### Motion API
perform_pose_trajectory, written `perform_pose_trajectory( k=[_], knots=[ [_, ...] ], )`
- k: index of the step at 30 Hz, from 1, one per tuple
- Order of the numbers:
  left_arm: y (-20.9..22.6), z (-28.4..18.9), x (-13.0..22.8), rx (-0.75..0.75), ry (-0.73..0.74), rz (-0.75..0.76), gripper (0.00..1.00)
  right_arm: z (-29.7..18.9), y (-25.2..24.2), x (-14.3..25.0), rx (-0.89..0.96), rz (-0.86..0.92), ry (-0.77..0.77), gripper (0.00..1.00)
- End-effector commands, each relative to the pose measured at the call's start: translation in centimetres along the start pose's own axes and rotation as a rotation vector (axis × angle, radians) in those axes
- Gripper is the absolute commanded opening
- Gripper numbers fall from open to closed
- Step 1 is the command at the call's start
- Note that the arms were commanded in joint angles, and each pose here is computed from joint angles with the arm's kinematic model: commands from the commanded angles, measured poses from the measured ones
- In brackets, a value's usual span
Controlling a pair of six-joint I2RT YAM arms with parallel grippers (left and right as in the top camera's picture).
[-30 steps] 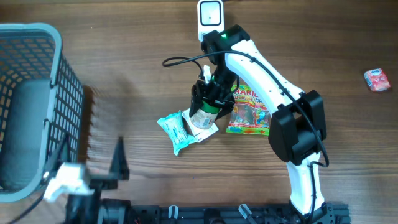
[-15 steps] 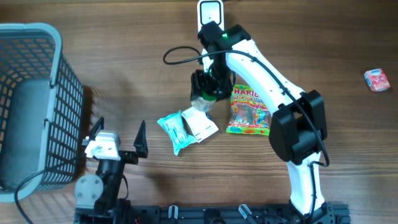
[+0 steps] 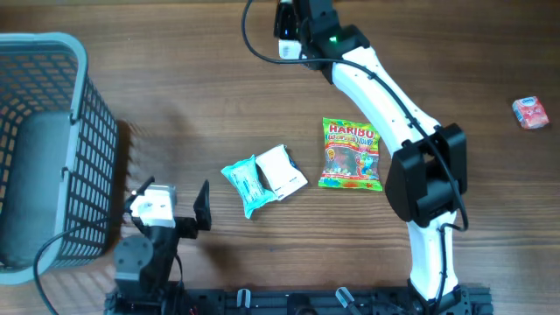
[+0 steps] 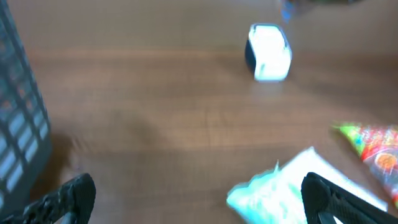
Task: Scan the item barcode
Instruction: 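Lift the jar and carry it past the scanner with the right gripper, then place the jar on the table's right edge with the right gripper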
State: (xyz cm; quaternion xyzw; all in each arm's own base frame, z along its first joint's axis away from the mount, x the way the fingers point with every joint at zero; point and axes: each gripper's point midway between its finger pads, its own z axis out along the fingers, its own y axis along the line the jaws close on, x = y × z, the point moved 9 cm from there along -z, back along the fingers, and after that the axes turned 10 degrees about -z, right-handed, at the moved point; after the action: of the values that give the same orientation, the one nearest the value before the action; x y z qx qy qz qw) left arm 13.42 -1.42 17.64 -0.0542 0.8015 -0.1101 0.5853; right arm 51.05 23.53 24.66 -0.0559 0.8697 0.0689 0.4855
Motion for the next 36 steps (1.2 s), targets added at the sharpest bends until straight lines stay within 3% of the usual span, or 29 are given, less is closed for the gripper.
perform_pose_trajectory(
  k=[1, 5, 13, 22, 29, 33, 36],
  knots=[
    [0.6, -0.1, 2.0, -0.041, 0.122, -0.012, 1.0, 2.2, -0.7, -0.1, 0.113, -0.032, -0.106, 0.52],
    [1.2, -0.7, 4.6, -0.084, 0.291, -0.017, 1.0, 5.7, -0.7, 1.3, 0.107, -0.053, -0.192, 0.51],
    [1.3, -0.7, 4.7, -0.086, 0.3, -0.018, 1.0, 9.1, -0.6, 3.0, 0.1, -0.063, -0.319, 0.48],
    [1.3, -0.7, 4.7, -0.086, 0.3, -0.018, 1.0, 5.2, -2.2, -1.3, 0.253, -0.045, -0.38, 0.48],
    [1.3, -0.7, 4.7, -0.086, 0.3, -0.018, 1.0, -1.0, -10.8, -3.2, 0.608, -0.02, -0.141, 0.47],
    [1.3, -0.7, 4.7, -0.086, 0.3, -0.018, 1.0, -2.6, -19.2, -0.6, 0.749, 0.158, 0.063, 0.45],
    [1.3, -0.7, 4.7, -0.086, 0.3, -0.018, 1.0, -3.7, -25.8, 3.5, 0.729, 0.321, 0.321, 0.47]
  ],
)
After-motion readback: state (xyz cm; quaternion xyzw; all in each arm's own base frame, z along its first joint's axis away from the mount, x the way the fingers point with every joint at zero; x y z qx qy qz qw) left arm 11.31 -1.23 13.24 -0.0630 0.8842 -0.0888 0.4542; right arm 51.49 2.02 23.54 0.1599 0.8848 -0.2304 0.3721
